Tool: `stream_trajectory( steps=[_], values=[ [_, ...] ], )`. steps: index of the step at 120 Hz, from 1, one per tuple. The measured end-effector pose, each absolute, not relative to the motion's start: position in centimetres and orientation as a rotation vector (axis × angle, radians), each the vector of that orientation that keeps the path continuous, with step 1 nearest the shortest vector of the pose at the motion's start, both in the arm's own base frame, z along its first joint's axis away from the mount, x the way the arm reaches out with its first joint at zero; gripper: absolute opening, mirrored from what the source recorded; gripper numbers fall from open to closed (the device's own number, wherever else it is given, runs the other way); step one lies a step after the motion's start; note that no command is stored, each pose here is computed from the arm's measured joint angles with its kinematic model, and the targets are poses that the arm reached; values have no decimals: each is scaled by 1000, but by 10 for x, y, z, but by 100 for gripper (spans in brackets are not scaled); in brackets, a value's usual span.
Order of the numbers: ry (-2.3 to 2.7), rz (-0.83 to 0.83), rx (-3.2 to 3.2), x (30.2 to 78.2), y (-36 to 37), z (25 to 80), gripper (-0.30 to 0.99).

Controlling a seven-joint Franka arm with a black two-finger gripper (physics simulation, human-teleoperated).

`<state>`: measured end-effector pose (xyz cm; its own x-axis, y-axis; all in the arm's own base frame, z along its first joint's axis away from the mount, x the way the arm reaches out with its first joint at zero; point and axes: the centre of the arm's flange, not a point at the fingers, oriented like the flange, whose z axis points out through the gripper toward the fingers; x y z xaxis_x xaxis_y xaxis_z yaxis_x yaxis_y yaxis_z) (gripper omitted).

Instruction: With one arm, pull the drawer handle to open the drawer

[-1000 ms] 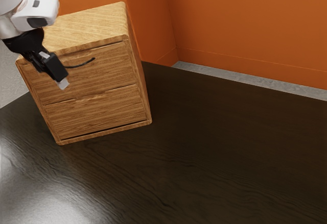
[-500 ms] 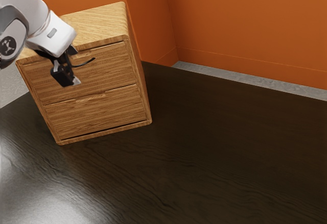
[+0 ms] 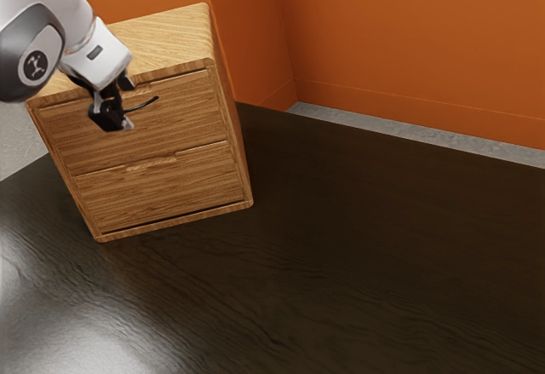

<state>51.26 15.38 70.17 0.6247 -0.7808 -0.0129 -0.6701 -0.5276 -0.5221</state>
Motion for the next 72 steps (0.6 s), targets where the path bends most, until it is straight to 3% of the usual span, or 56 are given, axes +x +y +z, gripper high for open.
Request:
stream_trajectory(
  steps=[18,72],
  values=[
    [1103,-309,-2422,515,159,699,49],
    [961,-297,-2544,544,198,684,23]
  ],
)
